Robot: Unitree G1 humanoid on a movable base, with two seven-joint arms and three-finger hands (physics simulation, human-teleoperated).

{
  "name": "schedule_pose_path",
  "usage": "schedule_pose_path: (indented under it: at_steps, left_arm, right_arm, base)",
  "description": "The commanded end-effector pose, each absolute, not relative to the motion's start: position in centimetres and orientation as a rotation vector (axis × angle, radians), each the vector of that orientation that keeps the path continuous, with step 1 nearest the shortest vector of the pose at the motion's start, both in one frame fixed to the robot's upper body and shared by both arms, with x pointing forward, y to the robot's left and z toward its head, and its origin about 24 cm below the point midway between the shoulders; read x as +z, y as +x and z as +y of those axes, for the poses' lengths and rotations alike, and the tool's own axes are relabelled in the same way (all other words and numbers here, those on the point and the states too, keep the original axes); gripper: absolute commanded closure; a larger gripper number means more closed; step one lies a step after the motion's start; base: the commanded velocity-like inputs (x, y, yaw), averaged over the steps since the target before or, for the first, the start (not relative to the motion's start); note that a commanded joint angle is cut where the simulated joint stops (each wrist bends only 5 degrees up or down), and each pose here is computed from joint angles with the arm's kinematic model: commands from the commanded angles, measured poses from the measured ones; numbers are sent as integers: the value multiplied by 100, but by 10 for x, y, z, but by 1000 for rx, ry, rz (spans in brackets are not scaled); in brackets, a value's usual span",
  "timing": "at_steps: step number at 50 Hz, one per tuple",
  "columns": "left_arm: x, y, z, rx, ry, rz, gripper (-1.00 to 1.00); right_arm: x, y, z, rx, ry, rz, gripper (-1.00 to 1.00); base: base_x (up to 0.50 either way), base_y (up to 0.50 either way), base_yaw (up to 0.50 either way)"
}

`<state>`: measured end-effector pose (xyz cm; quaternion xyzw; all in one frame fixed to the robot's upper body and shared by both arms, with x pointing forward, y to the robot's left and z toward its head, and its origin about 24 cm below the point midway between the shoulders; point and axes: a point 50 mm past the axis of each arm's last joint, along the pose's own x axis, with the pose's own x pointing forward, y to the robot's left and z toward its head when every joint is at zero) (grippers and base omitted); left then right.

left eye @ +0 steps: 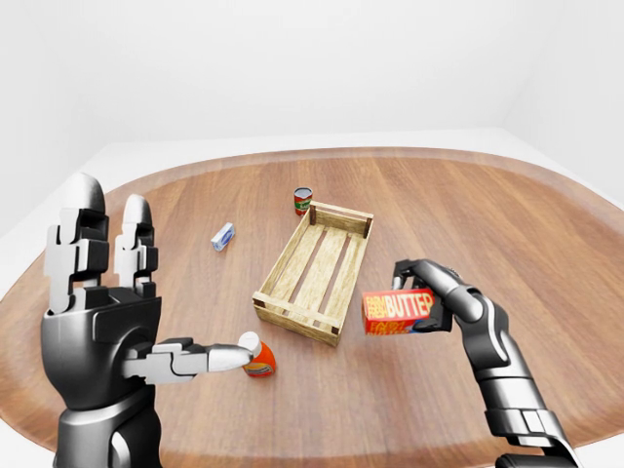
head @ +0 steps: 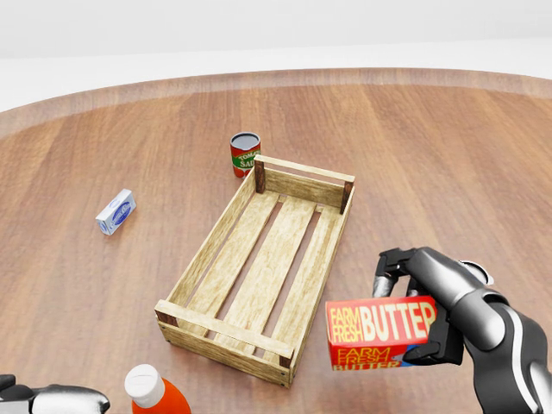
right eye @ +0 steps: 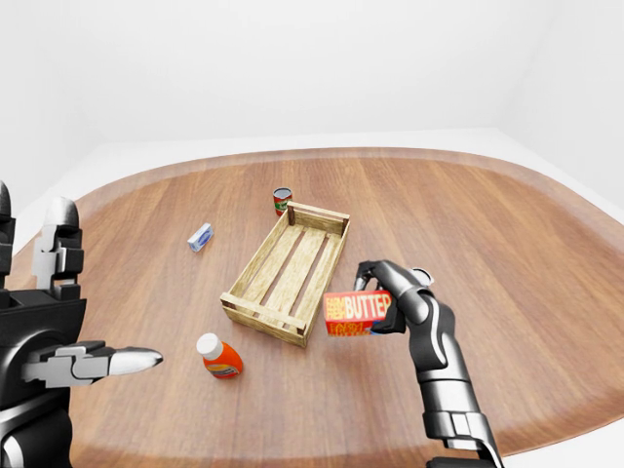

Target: Pick up the butter and put it in the tray.

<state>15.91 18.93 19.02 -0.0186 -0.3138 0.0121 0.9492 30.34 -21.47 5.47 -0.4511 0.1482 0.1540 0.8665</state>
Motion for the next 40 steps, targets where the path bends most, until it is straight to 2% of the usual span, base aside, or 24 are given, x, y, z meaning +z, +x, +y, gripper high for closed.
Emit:
schedule_pose_path:
  at_steps: [1, 11, 17, 28, 40]
  left_arm:
    - [192, 160, 191, 31, -38, -650, -100]
    - [193, 158, 191, 30, -38, -653, -100]
    - [190, 159, 190, 28, -37, -639, -100]
    - [192, 161, 192, 36, -39, -649, -100]
    - [196, 157, 193, 39, -39, -673, -100]
  right_arm:
    - [103, 304, -201, 316, -1081, 165, 100]
    - [130, 317, -195, 292, -1086, 76, 100]
    - [142, 329, -196, 260, -978, 8, 100]
    - [159, 373, -191, 162, -753, -52, 100]
    - [154, 398, -173, 104, -597, -18, 100]
  base:
    - [0, 0, 0]
    - [0, 0, 0]
    - [0, 0, 0]
    - [0, 0, 0]
    - [0, 0, 0]
